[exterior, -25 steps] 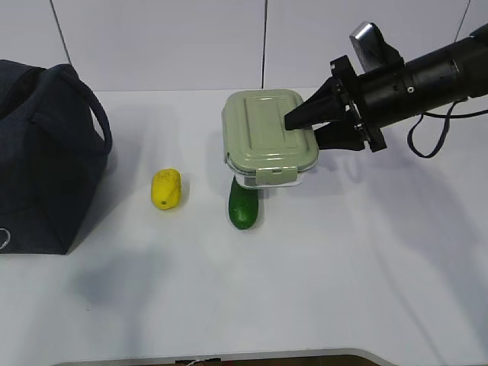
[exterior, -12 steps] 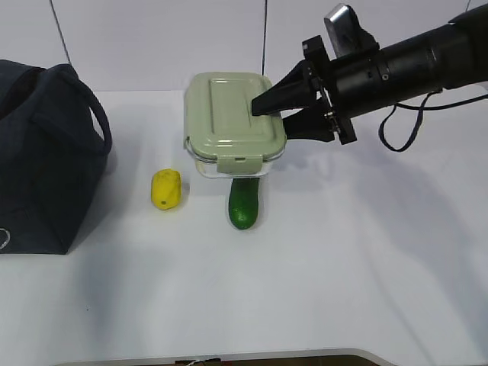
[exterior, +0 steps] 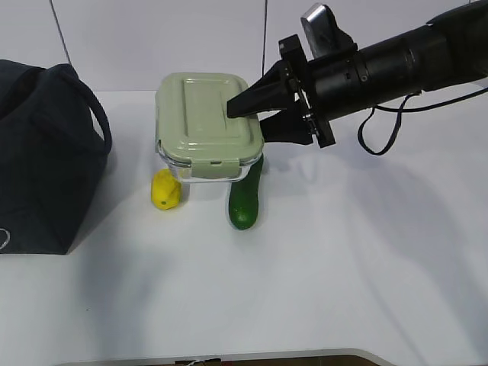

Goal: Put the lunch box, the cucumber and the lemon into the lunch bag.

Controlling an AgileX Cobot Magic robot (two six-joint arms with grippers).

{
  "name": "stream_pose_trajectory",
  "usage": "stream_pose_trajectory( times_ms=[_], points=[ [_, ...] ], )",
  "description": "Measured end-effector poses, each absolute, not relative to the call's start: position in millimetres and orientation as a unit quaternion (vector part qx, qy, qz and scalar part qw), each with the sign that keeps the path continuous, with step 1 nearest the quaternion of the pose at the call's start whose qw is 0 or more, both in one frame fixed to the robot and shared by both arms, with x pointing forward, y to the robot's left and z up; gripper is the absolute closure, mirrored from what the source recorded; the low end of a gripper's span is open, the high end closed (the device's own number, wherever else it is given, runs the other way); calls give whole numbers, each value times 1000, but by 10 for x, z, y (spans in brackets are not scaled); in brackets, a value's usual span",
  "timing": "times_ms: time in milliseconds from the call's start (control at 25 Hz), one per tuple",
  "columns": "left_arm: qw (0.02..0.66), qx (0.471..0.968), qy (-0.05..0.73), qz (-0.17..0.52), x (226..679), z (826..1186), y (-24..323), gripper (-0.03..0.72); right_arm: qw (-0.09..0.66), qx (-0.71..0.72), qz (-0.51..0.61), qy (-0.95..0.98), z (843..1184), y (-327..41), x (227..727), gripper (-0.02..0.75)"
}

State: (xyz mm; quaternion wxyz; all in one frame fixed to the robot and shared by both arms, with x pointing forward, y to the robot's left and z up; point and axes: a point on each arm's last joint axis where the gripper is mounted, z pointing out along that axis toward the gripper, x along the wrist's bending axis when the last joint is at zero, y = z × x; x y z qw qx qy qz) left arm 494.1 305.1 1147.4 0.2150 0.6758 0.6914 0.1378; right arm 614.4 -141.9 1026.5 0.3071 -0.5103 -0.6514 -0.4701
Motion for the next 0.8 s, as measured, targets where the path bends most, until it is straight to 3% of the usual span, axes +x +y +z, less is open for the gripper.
stream_pose_trajectory(
  times_ms=[440, 800],
  points=[
    [180, 714, 666, 115, 5654, 11305, 3094, 383, 313, -509, -475, -646, 10280, -1384, 6137, 360],
    [148, 726, 667, 79, 5967, 10887, 3114, 383, 325, -497, -473, -651, 10289, -1235, 6076, 360]
  ],
)
